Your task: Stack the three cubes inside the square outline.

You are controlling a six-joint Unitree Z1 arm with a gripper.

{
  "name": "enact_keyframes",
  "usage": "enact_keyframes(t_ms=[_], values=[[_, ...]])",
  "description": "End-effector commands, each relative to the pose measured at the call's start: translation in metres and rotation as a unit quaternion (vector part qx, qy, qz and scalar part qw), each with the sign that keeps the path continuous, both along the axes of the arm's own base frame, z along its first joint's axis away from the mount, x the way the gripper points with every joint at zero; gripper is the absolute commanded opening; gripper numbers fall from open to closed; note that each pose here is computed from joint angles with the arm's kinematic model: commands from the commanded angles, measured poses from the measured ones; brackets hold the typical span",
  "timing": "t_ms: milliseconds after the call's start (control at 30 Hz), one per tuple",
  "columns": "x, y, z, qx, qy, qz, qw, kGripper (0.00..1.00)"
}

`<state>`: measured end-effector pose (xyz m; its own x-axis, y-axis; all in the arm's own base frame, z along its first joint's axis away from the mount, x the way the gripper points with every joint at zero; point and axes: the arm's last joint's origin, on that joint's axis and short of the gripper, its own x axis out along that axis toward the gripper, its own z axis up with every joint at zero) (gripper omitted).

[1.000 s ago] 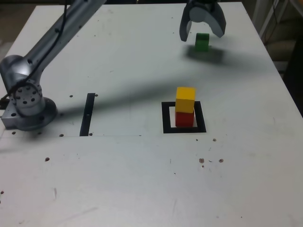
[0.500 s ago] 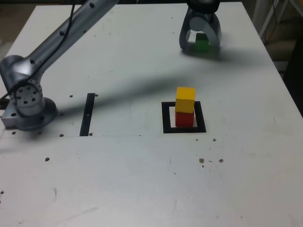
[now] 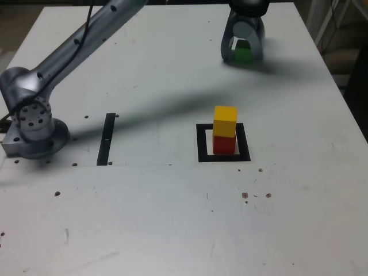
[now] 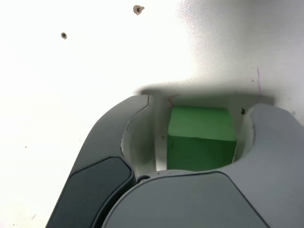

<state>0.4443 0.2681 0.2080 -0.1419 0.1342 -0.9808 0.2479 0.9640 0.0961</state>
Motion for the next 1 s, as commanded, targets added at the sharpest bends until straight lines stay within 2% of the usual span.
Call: enact_keyframes(t_ms=[0, 500, 733, 967], values=[[0.001, -0.001, -0.002, -0.003, 0.004, -0.001, 1.0, 0.3], [0.001, -0.008, 0.005, -0.004, 0.001, -0.005, 1.0, 0.3], [-0.004, -0.024, 0.025, -0.002, -0.001, -0.004, 1.0, 0.3], [-0.016, -0.05, 0.055, -0.003, -0.003, 0.001, 1.0, 0.3]])
